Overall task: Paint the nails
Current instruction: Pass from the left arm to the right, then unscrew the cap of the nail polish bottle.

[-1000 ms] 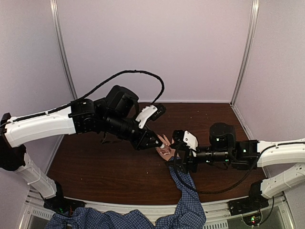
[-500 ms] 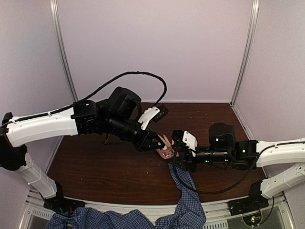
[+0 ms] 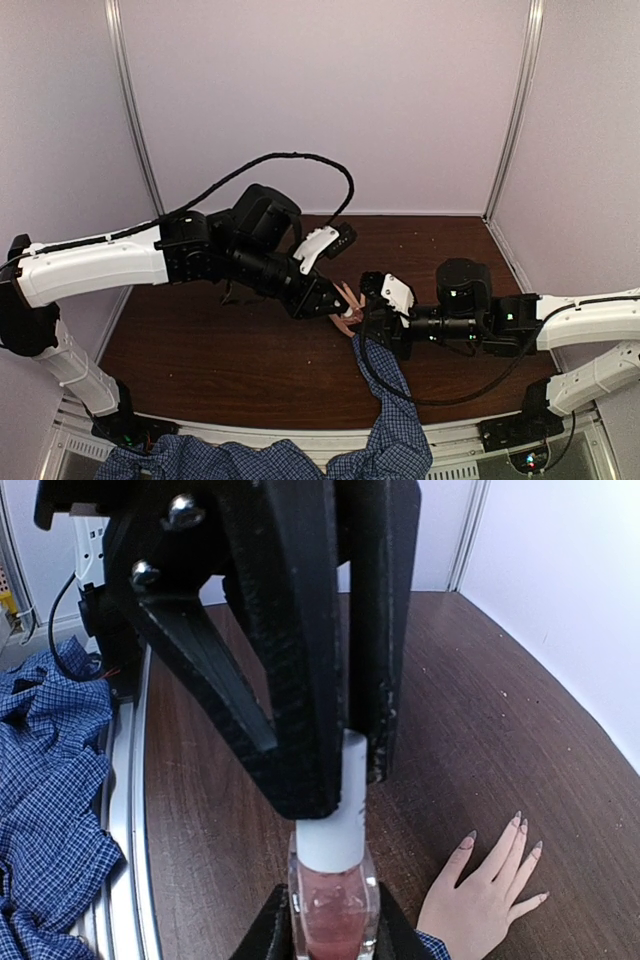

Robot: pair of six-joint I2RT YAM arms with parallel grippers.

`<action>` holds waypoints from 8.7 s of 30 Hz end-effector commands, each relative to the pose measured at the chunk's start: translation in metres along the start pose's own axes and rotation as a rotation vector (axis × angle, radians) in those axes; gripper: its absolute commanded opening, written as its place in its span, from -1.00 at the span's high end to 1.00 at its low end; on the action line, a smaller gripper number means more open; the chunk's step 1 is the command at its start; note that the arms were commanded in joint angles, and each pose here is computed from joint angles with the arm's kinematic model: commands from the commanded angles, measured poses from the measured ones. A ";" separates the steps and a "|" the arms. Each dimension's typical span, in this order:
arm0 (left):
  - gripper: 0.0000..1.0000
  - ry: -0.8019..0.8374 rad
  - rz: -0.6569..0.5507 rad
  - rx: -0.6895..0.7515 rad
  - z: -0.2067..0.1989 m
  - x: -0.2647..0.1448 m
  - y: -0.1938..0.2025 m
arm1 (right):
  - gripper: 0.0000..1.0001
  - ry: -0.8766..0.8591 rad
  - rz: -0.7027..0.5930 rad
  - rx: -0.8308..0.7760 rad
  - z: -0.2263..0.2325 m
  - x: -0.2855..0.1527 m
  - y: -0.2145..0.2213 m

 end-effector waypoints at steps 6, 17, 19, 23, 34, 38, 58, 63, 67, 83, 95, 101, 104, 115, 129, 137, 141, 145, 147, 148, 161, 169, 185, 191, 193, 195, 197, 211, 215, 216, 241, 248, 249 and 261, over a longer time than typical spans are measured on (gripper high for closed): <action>0.36 0.089 -0.044 0.047 -0.017 -0.007 -0.012 | 0.78 0.009 -0.037 -0.006 -0.004 -0.007 -0.015; -0.41 0.185 -0.155 0.294 -0.028 -0.053 0.000 | 0.91 -0.091 -0.087 0.021 0.003 -0.028 -0.026; -0.42 0.222 -0.165 0.350 -0.030 -0.060 0.005 | 0.91 -0.133 -0.100 0.024 0.006 -0.031 -0.029; -0.38 0.293 -0.175 0.489 -0.033 -0.067 0.016 | 0.91 -0.244 -0.119 0.035 0.014 -0.036 -0.035; -0.29 0.422 -0.153 0.792 -0.048 -0.062 0.043 | 0.96 -0.580 -0.171 0.073 0.033 -0.038 -0.054; -0.24 0.428 -0.150 0.835 -0.054 -0.055 0.046 | 0.98 -0.651 -0.158 0.081 0.038 -0.034 -0.056; 0.18 0.431 -0.134 0.972 -0.076 -0.046 0.059 | 1.00 -0.775 -0.169 0.110 0.048 -0.022 -0.059; 0.24 0.423 -0.112 0.990 -0.077 -0.044 0.062 | 1.00 -0.783 -0.181 0.114 0.048 -0.023 -0.061; 0.30 0.410 -0.100 0.993 -0.074 -0.040 0.064 | 1.00 -0.783 -0.185 0.116 0.047 -0.022 -0.062; 0.92 0.376 -0.098 0.942 -0.073 -0.041 0.062 | 1.00 -0.702 -0.159 0.106 0.042 -0.022 -0.063; 1.00 0.209 -0.122 0.801 -0.066 -0.028 0.047 | 1.00 -0.431 -0.121 0.020 0.023 -0.036 -0.065; 1.00 0.184 -0.144 0.722 -0.068 -0.024 0.037 | 1.00 -0.302 -0.080 -0.008 0.014 -0.038 -0.062; 1.00 0.157 -0.150 0.690 -0.068 -0.021 0.034 | 1.00 -0.249 -0.086 -0.014 0.010 -0.041 -0.063; 1.00 -0.018 -0.221 0.524 -0.062 -0.013 0.012 | 1.00 -0.072 -0.050 -0.079 -0.003 -0.048 -0.062; 1.00 -0.164 -0.374 0.136 -0.049 -0.002 -0.005 | 1.00 0.168 0.054 -0.163 -0.013 -0.041 -0.052; 1.00 -0.237 -0.413 -0.023 -0.037 0.003 -0.001 | 1.00 0.239 0.095 -0.179 -0.016 -0.036 -0.049; 1.00 -0.228 -0.418 -0.029 -0.037 -0.001 -0.002 | 1.00 0.239 0.124 -0.157 -0.016 -0.031 -0.046; 0.70 -0.183 -0.433 -0.031 -0.035 -0.017 -0.006 | 1.00 0.222 0.144 -0.122 -0.014 -0.027 -0.042; 0.40 -0.120 -0.428 -0.005 -0.036 -0.025 -0.006 | 1.00 0.234 0.161 -0.089 -0.015 -0.024 -0.040; 0.21 -0.097 -0.427 0.016 -0.037 -0.029 -0.006 | 1.00 0.230 0.173 -0.073 -0.016 -0.023 -0.040; -0.45 -0.027 -0.439 0.148 -0.017 -0.092 0.003 | 0.93 0.199 0.184 0.100 -0.014 -0.022 -0.038; -0.46 0.127 -0.284 0.445 -0.023 -0.086 0.031 | 1.00 0.069 0.172 0.106 -0.005 -0.017 -0.043; -0.08 0.321 -0.196 0.754 -0.034 -0.069 0.048 | 1.00 -0.413 0.085 0.008 0.031 -0.026 -0.057; 0.00 0.323 -0.143 0.832 -0.044 -0.054 0.051 | 1.00 -0.524 0.088 0.020 0.038 -0.017 -0.058; 0.04 0.327 -0.130 0.855 -0.047 -0.050 0.053 | 1.00 -0.540 0.083 0.022 0.039 -0.017 -0.060; 0.11 0.338 -0.127 0.871 -0.049 -0.049 0.054 | 1.00 -0.550 0.078 0.022 0.039 -0.016 -0.061; 0.16 0.351 -0.121 0.883 -0.051 -0.048 0.056 | 1.00 -0.562 0.075 0.022 0.040 -0.016 -0.062; 0.44 0.370 -0.096 0.939 -0.057 -0.042 0.064 | 1.00 -0.596 0.062 0.022 0.041 -0.013 -0.065; 0.60 0.370 -0.091 0.939 -0.058 -0.041 0.065 | 1.00 -0.583 0.063 0.017 0.040 -0.013 -0.065; 0.67 0.367 -0.088 0.928 -0.058 -0.041 0.065 | 1.00 -0.576 0.064 0.014 0.039 -0.013 -0.065; 1.00 0.008 -0.238 0.275 -0.037 0.003 0.024 | 1.00 -0.066 0.173 -0.082 0.003 -0.019 -0.053; 1.00 -0.121 -0.329 0.025 -0.023 0.009 0.017 | 1.00 0.130 0.230 -0.092 -0.011 -0.018 -0.044; 1.00 -0.145 -0.336 -0.007 -0.021 0.009 0.016 | 1.00 0.146 0.239 -0.095 -0.012 -0.017 -0.043; 0.22 -0.203 -0.369 -0.050 -0.018 -0.006 0.012 | 1.00 0.138 0.248 -0.082 -0.011 -0.014 -0.039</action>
Point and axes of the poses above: each gripper's point midway between its finger pads, its own x axis out along the fingers, its own z axis along the line the jaws close on, y = z × x, the point moved 9 cm from there along -x, back along the fingers, and after that the axes turned 14 degrees about -x, right-handed, at the moved point
